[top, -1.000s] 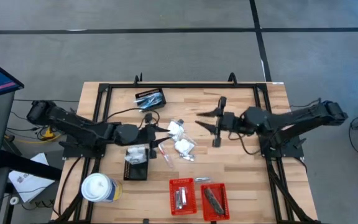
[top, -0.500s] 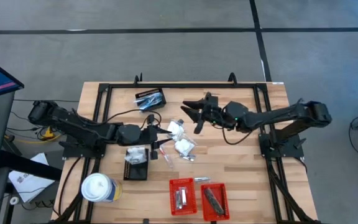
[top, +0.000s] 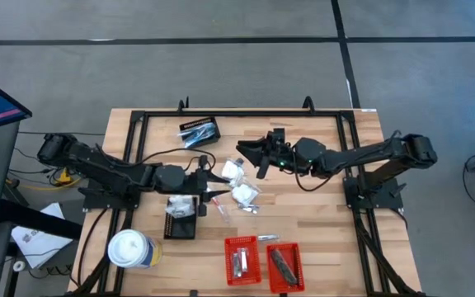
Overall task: Pick & Place Travel size toiletries
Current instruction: Put the nail cutter into the left red bin
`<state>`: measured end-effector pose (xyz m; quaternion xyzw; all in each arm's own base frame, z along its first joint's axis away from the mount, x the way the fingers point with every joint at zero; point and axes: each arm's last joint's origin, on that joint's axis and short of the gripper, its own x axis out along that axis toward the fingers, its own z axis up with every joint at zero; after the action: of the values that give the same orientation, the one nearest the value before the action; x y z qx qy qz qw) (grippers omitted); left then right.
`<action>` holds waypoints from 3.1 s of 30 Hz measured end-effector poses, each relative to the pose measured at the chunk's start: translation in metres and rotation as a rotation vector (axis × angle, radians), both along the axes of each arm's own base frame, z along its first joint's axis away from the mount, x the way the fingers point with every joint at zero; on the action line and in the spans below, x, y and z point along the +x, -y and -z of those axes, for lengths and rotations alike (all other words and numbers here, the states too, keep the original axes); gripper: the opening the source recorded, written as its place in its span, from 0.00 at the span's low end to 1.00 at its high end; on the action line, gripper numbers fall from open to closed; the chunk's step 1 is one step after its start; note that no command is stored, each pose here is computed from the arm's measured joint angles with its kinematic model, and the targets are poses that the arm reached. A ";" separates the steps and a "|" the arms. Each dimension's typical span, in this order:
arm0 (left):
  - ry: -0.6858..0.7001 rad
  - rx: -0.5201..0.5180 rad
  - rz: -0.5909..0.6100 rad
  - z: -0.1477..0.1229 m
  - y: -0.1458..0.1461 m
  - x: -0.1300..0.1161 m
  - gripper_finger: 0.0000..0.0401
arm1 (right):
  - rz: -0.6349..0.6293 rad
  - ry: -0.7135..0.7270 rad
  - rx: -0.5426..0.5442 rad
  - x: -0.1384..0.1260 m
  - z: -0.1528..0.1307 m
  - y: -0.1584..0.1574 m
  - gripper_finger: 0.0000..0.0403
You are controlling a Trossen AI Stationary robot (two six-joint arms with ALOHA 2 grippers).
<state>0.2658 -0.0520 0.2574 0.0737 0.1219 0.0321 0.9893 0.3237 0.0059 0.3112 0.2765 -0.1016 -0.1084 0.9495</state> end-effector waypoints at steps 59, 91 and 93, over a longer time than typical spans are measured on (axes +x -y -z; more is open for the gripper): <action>-0.690 -0.241 0.119 0.132 -0.043 0.092 0.29 | -0.144 -0.172 -0.379 -0.048 -0.031 -0.015 0.28; -0.512 0.170 0.309 0.178 -0.010 0.126 0.33 | -0.143 -0.167 -0.379 -0.048 -0.031 -0.015 0.28; -0.513 0.168 0.308 0.179 -0.010 0.126 0.35 | -0.143 -0.167 -0.379 -0.048 -0.031 -0.015 0.28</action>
<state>0.3921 -0.0420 0.0786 0.1783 0.3520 -0.1278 0.9099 0.2755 0.0210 0.3425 0.0895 -0.0212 -0.0424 0.9949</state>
